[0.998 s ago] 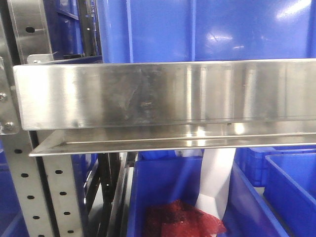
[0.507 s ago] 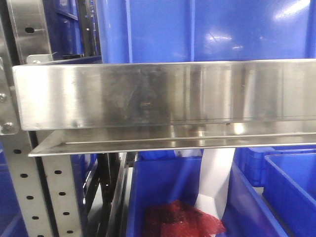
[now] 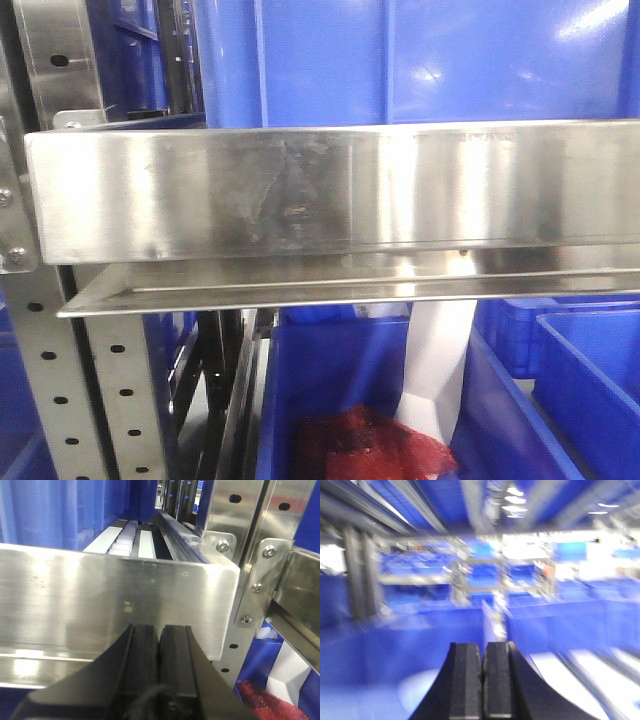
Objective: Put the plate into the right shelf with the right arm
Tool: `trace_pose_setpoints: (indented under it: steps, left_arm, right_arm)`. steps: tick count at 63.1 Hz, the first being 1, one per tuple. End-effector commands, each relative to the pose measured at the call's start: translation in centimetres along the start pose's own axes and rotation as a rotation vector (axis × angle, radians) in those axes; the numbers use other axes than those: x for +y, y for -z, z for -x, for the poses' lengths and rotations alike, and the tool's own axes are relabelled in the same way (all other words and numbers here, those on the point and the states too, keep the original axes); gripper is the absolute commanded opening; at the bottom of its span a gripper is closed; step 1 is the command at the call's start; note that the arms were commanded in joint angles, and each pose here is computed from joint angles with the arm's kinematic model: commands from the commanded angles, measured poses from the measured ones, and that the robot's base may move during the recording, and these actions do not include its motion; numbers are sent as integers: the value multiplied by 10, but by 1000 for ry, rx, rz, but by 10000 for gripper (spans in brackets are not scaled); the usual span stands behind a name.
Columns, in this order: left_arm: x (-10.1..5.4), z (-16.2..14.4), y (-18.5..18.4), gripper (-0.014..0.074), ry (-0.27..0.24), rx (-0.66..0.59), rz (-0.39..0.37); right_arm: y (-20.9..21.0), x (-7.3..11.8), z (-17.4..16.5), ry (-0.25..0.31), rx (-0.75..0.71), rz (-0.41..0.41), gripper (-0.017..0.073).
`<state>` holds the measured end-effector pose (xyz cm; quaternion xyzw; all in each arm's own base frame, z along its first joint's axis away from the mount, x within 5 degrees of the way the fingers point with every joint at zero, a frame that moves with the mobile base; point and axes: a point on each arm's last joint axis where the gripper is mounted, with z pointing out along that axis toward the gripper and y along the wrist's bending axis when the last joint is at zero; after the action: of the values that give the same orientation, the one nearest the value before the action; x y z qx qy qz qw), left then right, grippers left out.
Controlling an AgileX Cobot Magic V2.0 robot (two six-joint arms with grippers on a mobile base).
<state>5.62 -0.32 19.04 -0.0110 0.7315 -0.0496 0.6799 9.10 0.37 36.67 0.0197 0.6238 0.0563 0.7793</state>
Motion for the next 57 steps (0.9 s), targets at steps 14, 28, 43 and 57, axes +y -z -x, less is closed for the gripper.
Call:
trace_pose_setpoints:
  steps: [14, 28, 43, 57]
  left_arm:
    - [-1, 5, 0, -47, 6, -86, -10]
    - [-1, 5, 0, -47, 6, -86, -10]
    - [-1, 5, 0, -47, 6, -86, -10]
    - [-1, 5, 0, -47, 6, -86, -10]
  right_arm:
    - [48, -7, -47, 20, -96, -23, 55]
    - [64, -9, -76, 19, -5, -21, 55]
    - [70, -12, -107, 23, 38, -23, 55]
    - [69, -15, -133, 23, 58, -31, 55]
